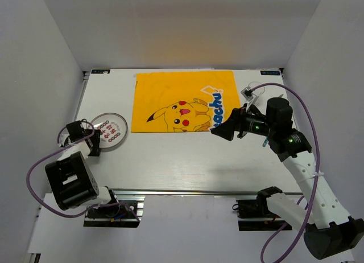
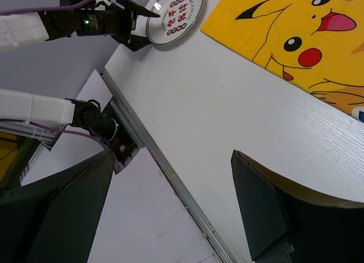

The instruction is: Set the dinner table for one person

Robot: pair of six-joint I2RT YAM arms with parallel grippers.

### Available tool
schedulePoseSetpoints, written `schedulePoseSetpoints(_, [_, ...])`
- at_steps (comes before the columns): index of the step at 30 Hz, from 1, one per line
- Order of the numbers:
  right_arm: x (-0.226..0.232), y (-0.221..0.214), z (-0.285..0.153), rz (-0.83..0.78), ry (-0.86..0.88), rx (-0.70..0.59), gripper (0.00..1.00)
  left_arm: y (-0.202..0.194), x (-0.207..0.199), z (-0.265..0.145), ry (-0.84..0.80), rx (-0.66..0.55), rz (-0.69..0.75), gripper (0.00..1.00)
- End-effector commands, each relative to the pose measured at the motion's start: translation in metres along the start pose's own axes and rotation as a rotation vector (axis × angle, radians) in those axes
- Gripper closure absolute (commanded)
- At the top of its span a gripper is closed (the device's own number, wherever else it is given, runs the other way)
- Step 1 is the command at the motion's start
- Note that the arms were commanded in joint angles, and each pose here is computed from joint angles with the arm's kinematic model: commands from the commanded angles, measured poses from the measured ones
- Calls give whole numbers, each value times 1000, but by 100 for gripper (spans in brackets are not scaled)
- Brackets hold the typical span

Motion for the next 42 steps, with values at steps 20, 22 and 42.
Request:
schedulePoseSetpoints(20, [12,20,-9,-51,6,-82,11,-9,22,25,148,66,-37,100])
schedulePoseSetpoints(22, [12,21,-10,-58,5,-84,11,-6,9,19,96,62,-30,100])
schedulePoseSetpoints(42, [9,29,-23,-73,-133,-122,11,-59,-168,-82,-833,413,269,100])
Point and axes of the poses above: each gripper's point midway between its finger pads, its own z axis out along the fingers, its own x axis along the line the jaws close on, y = z × x, the point moved 6 cm from there along -z, back along the fingers, and after that the axes turned 13 degrees about -z, right-handed, at the moved point
